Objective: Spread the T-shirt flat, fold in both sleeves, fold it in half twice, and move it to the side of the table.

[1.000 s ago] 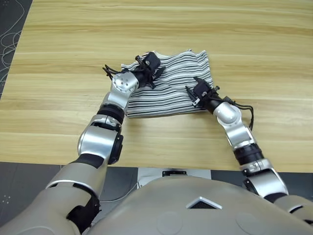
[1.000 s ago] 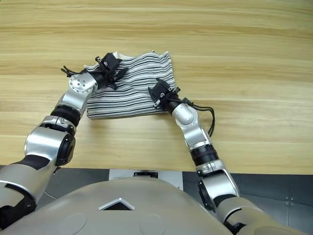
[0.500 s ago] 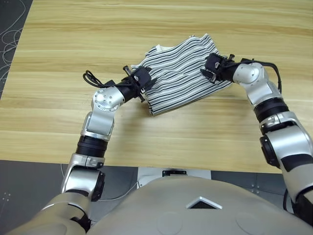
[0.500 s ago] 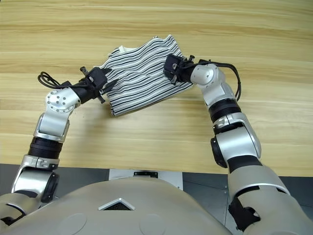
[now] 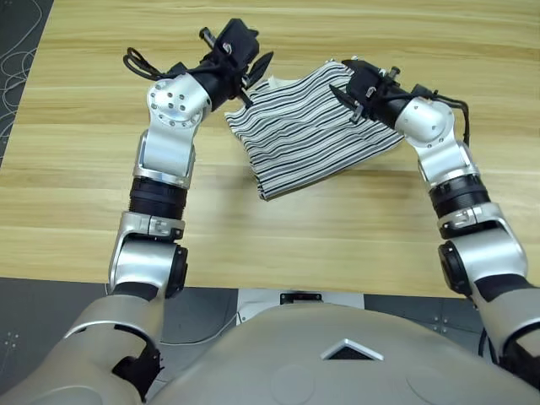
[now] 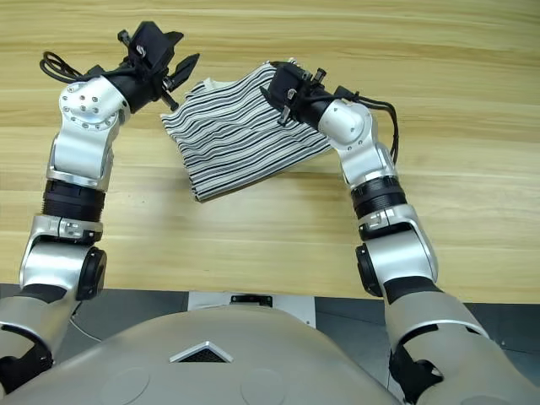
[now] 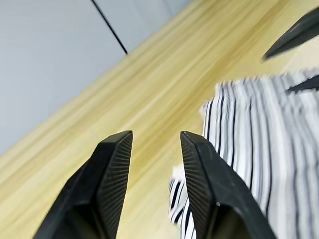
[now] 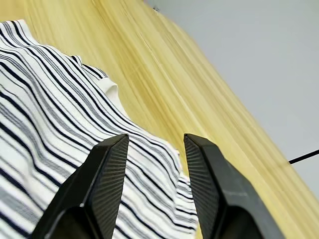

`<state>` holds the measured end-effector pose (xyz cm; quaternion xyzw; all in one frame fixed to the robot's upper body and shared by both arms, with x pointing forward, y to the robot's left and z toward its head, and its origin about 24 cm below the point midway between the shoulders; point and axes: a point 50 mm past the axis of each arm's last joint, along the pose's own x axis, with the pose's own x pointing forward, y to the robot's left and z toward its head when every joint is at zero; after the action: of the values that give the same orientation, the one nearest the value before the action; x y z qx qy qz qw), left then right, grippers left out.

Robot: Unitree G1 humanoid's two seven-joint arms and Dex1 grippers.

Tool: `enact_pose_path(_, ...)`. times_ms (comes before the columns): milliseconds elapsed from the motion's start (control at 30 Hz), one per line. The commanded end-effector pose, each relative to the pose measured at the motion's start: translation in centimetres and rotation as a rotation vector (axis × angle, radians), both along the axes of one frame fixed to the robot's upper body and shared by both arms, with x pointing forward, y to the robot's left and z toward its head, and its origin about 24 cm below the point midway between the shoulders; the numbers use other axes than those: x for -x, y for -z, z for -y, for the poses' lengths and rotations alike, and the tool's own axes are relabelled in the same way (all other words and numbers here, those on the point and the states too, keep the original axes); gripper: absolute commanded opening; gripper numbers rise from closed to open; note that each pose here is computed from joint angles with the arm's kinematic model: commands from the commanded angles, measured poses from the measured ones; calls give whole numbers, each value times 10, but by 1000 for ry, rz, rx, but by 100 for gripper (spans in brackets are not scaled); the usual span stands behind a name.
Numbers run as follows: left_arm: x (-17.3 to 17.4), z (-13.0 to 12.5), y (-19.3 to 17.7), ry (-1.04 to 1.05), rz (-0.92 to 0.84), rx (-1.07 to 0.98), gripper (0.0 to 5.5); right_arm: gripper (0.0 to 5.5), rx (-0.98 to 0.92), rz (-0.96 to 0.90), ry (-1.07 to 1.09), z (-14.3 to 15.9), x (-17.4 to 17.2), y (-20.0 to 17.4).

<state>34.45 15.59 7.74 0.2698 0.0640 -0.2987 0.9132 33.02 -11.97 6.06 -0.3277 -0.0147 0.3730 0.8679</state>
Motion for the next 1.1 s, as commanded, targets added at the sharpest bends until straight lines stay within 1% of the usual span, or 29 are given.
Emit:
enact_pose_path(33, 4, -12, 55, -50, -157, -97, 179, 205, -32, -70, 38, 5, 27, 18)
enact_pose_path(200, 21, -21, 91, -28, -260, -189, 179, 205, -15, -154, 29, -2, 45, 36)
enact_pose_path(300, 27, -21, 97, 23, -263, -217, 179, 205, 29, -200, 18, -1, 48, 46)
enact_pose_path(400, 34, -21, 94, 109, -227, -261, 179, 205, 128, -250, 8, 6, 41, 57)
enact_pose_path(467, 40, -20, 87, 167, -198, -285, 179, 205, 190, -257, 12, 15, 34, 59)
enact_pose_path(533, 49, -18, 74, 225, -159, -308, 179, 205, 222, -231, 28, 22, 23, 50)
enact_pose_path(667, 75, -11, 51, 267, -125, -325, 179, 205, 174, -146, 52, 22, 6, 23)
enact_pose_path(800, 102, 3, 41, 288, -161, -301, 179, 205, 167, -117, 48, 25, 5, 12)
enact_pose_path(933, 133, 22, 44, 372, -245, -263, 179, 205, 207, -106, 50, 38, 5, 6)
enact_pose_path(967, 136, 25, 42, 385, -249, -252, 179, 205, 209, -98, 55, 40, 4, 4)
enact_pose_path(1033, 128, 29, 25, 374, -195, -231, 179, 205, 208, -72, 58, 42, 3, -2)
enact_pose_path(1100, 111, 30, -7, 344, -100, -180, 179, 205, 178, -47, 59, 41, 6, -11)
